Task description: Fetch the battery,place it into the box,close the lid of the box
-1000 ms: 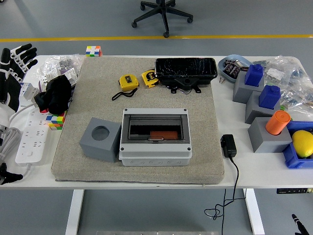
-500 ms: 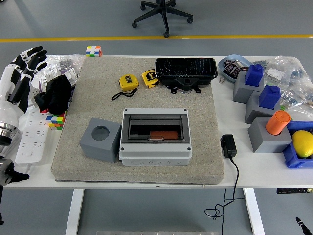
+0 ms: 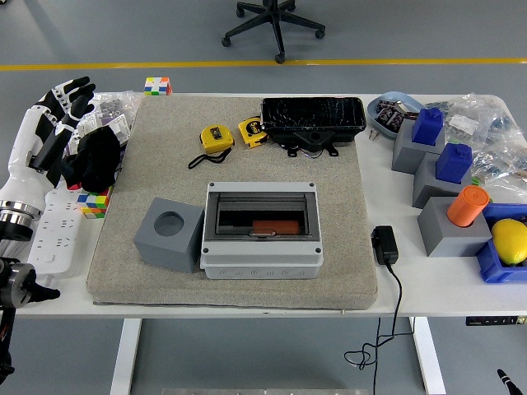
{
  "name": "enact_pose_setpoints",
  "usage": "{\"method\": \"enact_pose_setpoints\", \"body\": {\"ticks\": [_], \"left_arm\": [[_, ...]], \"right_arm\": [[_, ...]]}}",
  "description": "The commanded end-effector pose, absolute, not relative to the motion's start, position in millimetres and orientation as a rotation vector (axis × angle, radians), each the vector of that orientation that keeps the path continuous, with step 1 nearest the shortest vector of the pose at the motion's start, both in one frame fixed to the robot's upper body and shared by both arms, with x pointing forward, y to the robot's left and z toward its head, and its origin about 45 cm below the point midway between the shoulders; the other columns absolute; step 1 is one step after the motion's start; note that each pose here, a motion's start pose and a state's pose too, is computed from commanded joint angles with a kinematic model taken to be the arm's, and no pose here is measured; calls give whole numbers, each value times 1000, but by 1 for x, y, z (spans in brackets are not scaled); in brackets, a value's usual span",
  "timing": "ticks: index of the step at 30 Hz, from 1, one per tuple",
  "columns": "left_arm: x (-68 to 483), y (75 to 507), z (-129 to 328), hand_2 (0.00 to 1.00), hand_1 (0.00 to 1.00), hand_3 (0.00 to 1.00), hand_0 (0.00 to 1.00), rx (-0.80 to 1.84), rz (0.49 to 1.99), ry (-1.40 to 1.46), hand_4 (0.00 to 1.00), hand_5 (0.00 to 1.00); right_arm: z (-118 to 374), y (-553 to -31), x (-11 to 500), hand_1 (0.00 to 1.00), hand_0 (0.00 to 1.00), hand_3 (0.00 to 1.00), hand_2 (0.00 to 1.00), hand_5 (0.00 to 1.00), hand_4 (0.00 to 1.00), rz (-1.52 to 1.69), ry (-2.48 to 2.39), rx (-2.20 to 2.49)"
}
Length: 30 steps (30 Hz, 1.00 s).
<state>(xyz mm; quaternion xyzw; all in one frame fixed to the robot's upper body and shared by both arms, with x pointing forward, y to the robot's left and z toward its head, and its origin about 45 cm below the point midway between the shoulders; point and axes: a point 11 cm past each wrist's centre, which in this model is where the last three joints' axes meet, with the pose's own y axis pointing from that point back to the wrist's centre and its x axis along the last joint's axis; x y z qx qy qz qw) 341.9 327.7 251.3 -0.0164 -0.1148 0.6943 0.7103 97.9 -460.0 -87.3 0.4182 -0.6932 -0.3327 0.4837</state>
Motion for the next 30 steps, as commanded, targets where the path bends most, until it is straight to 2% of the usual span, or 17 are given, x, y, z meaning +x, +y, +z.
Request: {"method": "enact_pose_setpoints", "body": {"ticks": [14, 30], "left_arm": [[344, 329, 256, 802, 856, 770, 803, -23, 1541, -278, 998, 763], [350, 308, 255, 786, 842, 757, 797, 0, 1485, -288, 998, 765]], "right_arm": [[-87, -458, 102, 809, 831, 821, 781, 968, 998, -810, -1693, 1031], [-86, -460, 102, 810, 831, 821, 783, 968, 998, -820, -1697, 1015]]}}
